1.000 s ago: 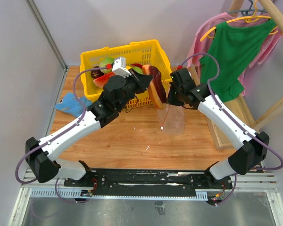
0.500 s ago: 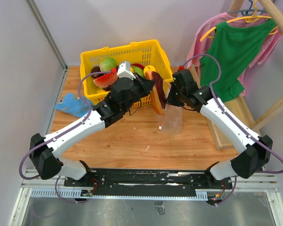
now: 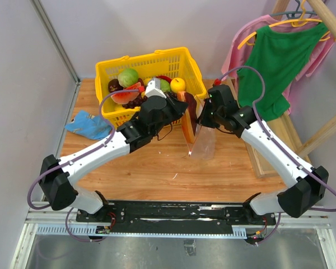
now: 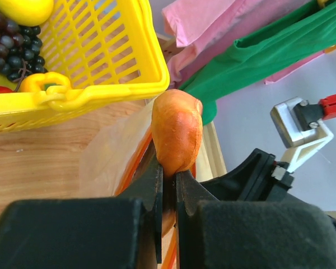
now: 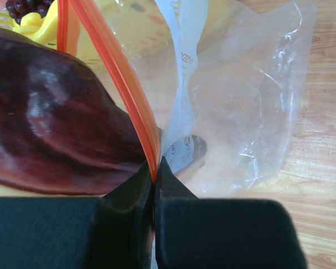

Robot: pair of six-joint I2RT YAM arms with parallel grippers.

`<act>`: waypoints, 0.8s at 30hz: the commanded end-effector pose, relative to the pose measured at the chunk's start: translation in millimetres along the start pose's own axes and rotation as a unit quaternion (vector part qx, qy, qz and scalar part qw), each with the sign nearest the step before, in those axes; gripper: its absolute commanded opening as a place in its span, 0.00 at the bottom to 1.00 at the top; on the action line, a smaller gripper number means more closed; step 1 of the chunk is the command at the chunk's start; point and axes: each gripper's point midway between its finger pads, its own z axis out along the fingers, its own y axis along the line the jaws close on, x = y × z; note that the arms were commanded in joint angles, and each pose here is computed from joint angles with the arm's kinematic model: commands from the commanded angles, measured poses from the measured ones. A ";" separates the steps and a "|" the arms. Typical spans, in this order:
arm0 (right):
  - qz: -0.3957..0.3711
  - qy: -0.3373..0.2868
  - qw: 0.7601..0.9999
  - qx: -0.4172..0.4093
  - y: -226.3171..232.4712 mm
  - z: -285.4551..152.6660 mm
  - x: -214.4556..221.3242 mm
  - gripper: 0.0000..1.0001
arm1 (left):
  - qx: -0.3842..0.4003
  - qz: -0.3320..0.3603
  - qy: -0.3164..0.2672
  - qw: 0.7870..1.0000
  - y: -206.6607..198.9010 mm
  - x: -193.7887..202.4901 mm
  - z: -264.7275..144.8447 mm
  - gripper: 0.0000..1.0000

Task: Place the food in the zip-top bag and seal the zipper
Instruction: Place the fake food in the zipper food storage bag.

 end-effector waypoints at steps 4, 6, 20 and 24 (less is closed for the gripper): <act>-0.006 -0.036 0.999 -0.026 4.1 -9.6 -16.3 0.01 | 0.008 -0.002 0.029 1.000 -3.2 19.8 0.0 0.00; -0.005 -0.042 0.999 -0.029 3.9 -10.8 -18.7 0.01 | 0.009 0.000 0.043 0.999 -3.4 26.4 0.8 0.00; -0.006 -0.045 0.997 -0.061 12.4 -13.0 -18.0 0.01 | 0.007 0.062 0.088 0.994 -4.4 61.4 5.0 0.00; -0.011 -0.042 0.996 -0.074 16.1 -13.5 -16.3 0.01 | 0.012 0.097 0.097 0.991 -7.6 70.9 5.7 0.03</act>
